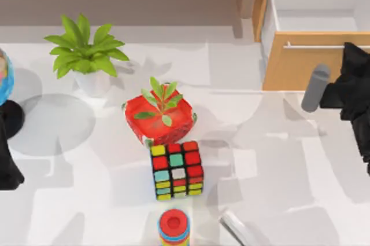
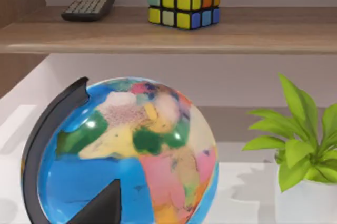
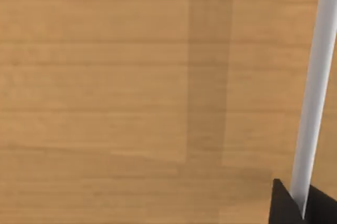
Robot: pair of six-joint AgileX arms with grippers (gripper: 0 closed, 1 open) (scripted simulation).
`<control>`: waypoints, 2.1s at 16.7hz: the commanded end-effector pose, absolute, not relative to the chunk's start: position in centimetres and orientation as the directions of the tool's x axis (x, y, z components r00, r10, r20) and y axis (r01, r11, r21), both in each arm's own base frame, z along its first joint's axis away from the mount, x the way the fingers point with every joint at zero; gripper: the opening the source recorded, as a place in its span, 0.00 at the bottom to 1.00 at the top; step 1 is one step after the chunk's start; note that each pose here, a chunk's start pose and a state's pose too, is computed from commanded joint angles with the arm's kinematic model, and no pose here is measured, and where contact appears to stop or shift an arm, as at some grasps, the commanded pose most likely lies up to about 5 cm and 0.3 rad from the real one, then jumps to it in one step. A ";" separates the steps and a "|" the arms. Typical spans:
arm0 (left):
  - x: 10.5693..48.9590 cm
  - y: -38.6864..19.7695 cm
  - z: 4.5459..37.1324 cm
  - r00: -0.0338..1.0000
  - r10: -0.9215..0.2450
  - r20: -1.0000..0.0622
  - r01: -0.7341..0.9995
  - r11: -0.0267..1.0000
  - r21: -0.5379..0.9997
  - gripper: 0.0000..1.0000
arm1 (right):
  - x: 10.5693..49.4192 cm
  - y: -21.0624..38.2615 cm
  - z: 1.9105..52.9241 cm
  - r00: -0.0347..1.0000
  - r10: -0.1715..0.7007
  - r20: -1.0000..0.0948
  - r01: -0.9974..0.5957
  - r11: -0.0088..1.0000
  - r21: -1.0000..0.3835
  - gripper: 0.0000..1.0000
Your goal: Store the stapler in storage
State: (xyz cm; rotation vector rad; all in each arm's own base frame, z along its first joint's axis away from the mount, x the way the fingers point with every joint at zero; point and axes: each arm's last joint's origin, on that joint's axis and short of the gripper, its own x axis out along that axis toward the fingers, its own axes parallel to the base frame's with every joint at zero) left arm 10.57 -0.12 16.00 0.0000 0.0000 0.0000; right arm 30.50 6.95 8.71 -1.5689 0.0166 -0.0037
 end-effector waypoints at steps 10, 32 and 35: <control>10.6 -0.1 16.0 1.000 0.000 0.000 0.000 1.000 0.000 1.00 | 26.1 7.0 8.5 1.000 -0.015 -0.014 -0.014 0.000 -1.000 0.00; 10.6 -0.1 16.0 1.000 0.000 0.000 0.000 1.000 0.000 1.00 | 24.3 7.0 8.7 1.000 -0.015 -0.010 -0.010 0.001 -1.000 1.00; 10.6 -0.1 16.0 1.000 0.000 0.000 0.000 1.000 0.000 1.00 | 24.3 7.0 8.7 1.000 -0.015 -0.010 -0.010 0.001 -1.000 1.00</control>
